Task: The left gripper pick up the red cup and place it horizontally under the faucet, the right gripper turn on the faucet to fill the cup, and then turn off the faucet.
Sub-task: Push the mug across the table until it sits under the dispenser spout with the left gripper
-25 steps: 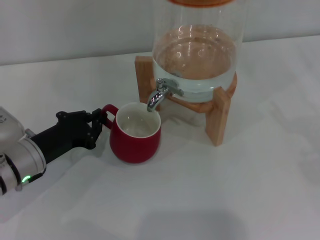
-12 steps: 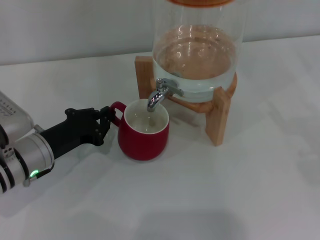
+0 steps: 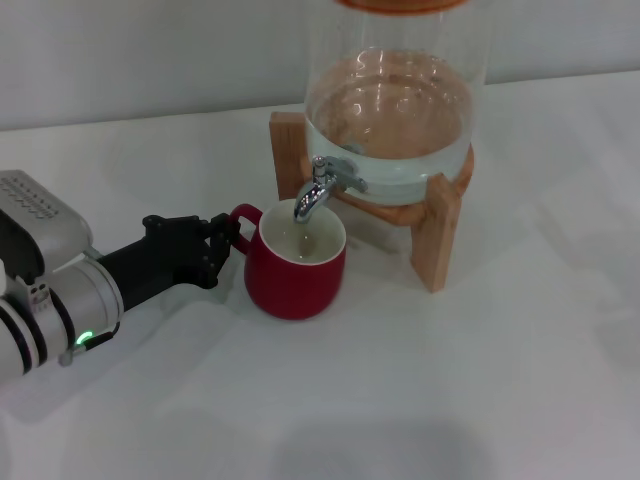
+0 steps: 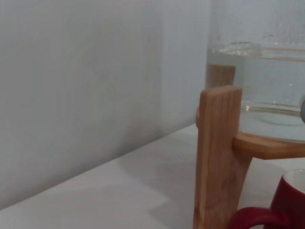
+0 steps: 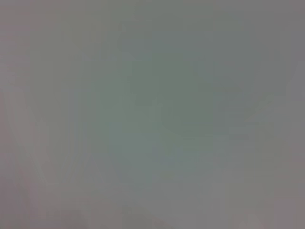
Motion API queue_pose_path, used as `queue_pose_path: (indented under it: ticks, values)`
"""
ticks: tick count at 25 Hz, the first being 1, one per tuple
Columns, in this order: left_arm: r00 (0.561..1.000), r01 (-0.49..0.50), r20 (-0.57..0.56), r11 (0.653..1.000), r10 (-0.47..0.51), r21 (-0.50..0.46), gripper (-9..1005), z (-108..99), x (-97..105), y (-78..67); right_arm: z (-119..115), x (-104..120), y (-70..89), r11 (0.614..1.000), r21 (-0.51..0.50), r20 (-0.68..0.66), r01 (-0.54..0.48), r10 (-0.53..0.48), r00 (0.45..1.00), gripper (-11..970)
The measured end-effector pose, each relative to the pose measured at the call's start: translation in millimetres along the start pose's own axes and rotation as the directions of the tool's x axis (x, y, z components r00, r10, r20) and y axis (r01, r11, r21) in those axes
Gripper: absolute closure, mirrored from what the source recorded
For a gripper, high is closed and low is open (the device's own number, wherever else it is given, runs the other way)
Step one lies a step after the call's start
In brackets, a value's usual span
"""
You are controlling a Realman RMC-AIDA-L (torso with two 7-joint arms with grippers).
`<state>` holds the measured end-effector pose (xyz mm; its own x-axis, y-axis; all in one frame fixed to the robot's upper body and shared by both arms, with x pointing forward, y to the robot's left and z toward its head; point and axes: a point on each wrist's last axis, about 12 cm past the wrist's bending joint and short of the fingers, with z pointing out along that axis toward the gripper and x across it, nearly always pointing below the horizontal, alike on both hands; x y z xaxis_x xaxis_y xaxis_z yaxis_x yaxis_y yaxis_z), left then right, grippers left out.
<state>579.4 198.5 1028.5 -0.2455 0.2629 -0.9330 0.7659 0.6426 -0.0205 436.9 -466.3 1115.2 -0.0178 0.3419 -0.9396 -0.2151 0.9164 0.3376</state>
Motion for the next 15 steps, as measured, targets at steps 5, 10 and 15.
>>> queue_pose_path:
  ticks: [5,10,15]
  values:
    - [1.000,-0.018,-0.014,1.000,0.018,0.024,898,2.5,-0.2,-3.2,-0.2,0.0,-0.1,1.000,0.002,0.003,-0.001,0.001,1.000,236]
    - [1.000,-0.013,-0.015,0.999,0.013,0.029,898,0.6,2.6,-4.9,-0.8,-0.1,-0.3,1.000,0.004,0.005,-0.001,0.001,1.000,235]
    - [1.000,0.001,-0.012,1.000,-0.001,0.021,897,-3.6,6.8,-4.9,-1.2,-0.2,-0.3,1.000,0.004,0.005,0.000,0.000,1.000,235]
